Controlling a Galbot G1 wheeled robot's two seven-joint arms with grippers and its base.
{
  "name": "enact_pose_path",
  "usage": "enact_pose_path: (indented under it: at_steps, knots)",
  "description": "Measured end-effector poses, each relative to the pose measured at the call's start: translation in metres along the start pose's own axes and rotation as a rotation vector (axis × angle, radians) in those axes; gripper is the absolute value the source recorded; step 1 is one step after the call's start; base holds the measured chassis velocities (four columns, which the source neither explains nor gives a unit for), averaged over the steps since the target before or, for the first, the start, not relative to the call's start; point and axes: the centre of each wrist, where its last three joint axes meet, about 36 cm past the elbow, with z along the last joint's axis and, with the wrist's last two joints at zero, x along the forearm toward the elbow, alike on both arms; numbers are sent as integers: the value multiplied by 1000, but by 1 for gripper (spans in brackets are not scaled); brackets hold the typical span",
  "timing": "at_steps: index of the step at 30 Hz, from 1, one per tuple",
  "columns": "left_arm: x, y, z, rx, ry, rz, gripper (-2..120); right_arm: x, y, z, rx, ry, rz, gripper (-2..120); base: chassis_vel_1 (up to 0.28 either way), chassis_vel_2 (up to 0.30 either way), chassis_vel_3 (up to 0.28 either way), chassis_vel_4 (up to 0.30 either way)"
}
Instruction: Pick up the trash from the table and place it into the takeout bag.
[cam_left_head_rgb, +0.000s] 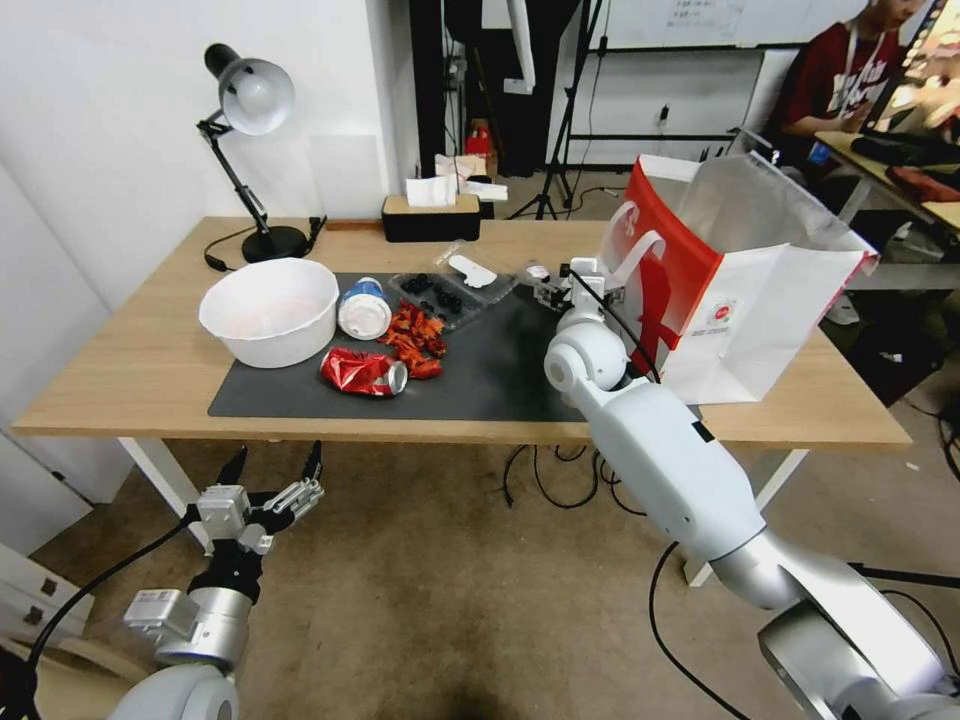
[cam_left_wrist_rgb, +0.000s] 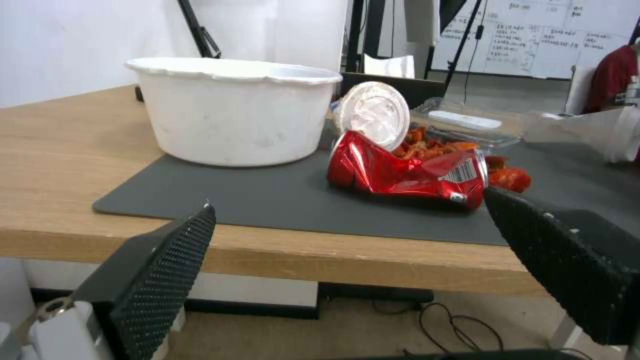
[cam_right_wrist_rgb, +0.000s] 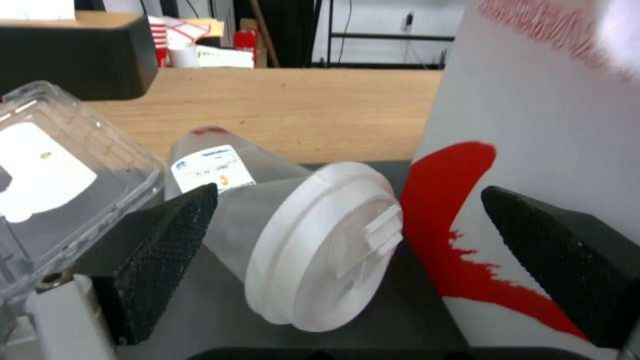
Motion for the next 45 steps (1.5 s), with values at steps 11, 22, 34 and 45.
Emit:
enact_pose_path:
  at_steps: [11,22,34,45]
  knots:
    - [0,2,-1,-4,-2,-3,100,-7,12,1,-13,38,-8,100,0,0,0,0]
    - [-1,2,-2,-3,-5,-3,100,-7,22,2,-15,58,-23,100,0,0,0,0]
    - [-1,1,-4,-3,-8,-1,100,-8,23,5,-24,80,-22,100,0,0,0,0]
    - [-1,1,-4,-5,-8,0,100,-13,27,3,-36,94,-24,100,0,0,0,0]
